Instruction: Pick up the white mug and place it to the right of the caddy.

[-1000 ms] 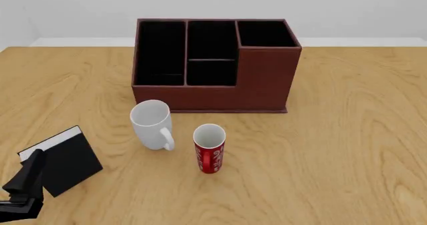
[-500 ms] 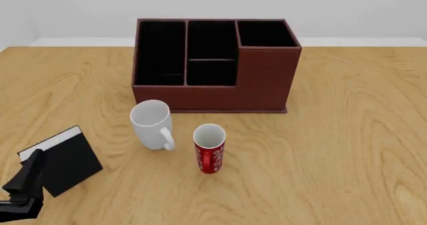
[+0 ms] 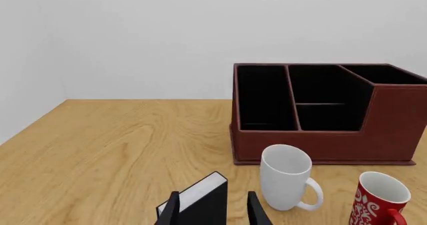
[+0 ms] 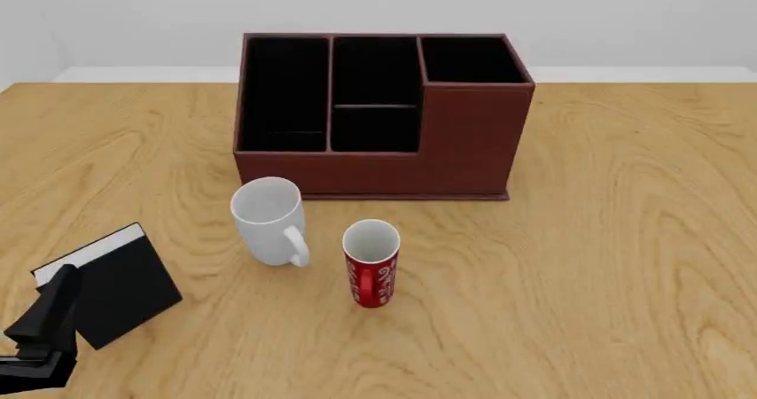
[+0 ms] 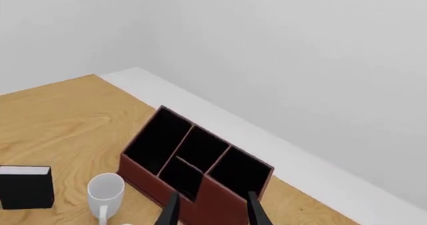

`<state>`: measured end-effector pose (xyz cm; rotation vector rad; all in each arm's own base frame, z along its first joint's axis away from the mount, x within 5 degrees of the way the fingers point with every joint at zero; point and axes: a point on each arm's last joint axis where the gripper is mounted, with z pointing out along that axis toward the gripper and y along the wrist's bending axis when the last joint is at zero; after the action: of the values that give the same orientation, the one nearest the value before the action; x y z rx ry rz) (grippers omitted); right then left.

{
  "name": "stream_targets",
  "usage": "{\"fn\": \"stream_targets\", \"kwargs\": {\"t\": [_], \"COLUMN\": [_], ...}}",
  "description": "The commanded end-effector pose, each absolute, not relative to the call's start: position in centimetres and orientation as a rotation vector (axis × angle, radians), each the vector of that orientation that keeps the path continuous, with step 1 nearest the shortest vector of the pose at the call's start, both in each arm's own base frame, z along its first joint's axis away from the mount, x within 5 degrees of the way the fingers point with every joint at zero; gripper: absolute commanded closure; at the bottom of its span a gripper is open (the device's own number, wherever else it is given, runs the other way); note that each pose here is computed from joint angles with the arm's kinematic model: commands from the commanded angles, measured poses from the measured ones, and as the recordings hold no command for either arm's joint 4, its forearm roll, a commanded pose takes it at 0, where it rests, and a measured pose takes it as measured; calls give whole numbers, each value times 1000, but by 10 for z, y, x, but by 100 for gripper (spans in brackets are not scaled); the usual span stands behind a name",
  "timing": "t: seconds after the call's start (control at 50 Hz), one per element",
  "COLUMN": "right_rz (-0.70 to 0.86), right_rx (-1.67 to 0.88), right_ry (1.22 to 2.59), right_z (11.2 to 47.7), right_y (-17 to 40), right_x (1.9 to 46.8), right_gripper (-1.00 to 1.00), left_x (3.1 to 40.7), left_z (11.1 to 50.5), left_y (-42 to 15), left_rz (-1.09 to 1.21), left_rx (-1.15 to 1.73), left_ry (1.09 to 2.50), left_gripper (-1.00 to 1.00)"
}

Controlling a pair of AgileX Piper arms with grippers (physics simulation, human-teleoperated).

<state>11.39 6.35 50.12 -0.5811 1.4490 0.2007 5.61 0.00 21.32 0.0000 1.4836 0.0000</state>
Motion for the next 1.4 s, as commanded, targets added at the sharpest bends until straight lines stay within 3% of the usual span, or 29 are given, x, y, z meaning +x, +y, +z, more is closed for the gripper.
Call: {"fn": "stream_targets", "kwargs": {"t": [0.02,0.56,1.4], "right_rz": [215,249,395], "right_rx": [-696,-898,-983], "right_ry": [1518,1725,2053], "right_z": [503,468,413], "right_y": [98,165,271], "right_x": [153,210,255], "right_gripper": [-100,-100,-100], "left_x": [56,56,56], "left_z": [213,213,213], "left_y": [0,0,0], "left_rz": [0,0,0], "left_rx": [0,0,0], "left_ry": [1484,1484,1484], "left_gripper": [-100,-100,-100]}}
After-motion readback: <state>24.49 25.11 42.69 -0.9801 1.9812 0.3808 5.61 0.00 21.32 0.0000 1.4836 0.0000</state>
